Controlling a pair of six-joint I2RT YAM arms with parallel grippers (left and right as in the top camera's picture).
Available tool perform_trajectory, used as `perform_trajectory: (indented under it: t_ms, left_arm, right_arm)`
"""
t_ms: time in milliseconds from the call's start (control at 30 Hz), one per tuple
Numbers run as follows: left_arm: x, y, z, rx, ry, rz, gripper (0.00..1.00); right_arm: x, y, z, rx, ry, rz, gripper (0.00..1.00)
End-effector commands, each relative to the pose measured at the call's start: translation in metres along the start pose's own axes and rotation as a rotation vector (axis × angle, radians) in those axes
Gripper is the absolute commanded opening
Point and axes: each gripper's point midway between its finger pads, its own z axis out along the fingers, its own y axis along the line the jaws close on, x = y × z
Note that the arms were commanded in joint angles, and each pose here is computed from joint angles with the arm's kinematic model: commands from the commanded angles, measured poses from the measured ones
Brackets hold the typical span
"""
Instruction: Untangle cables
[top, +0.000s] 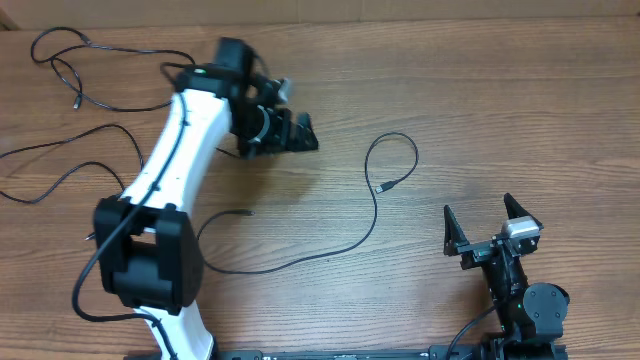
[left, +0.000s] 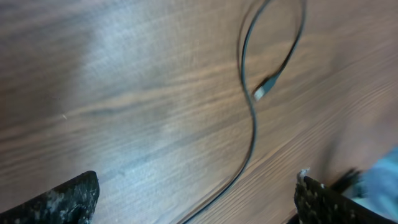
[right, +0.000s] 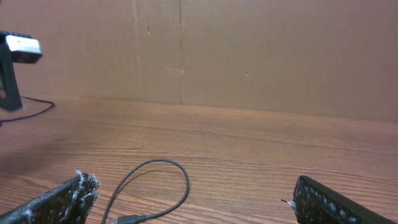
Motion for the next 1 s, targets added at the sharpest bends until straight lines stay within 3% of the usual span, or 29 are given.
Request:
perform_trajectory:
  t_ms: [0, 433, 967]
  left_arm:
    - [0.009, -0.003, 0.009, -0.143, 0.033, 0.097, 1.0]
    - [0.04, -0.065, 0.044, -0.137, 0.121, 0.268, 1.0]
    - [0.074, -0.07, 0.059, -0.152, 0.252, 0.329, 1.0]
  right_arm:
    - [0.002, -0.001, 0.0, 0.005, -0.002, -0.002, 1.0]
    - [0.002, -0.001, 0.0, 0.005, -0.002, -0.002, 1.0]
    - [0.002, -0.001, 0.0, 0.005, -0.003, -0.002, 1.0]
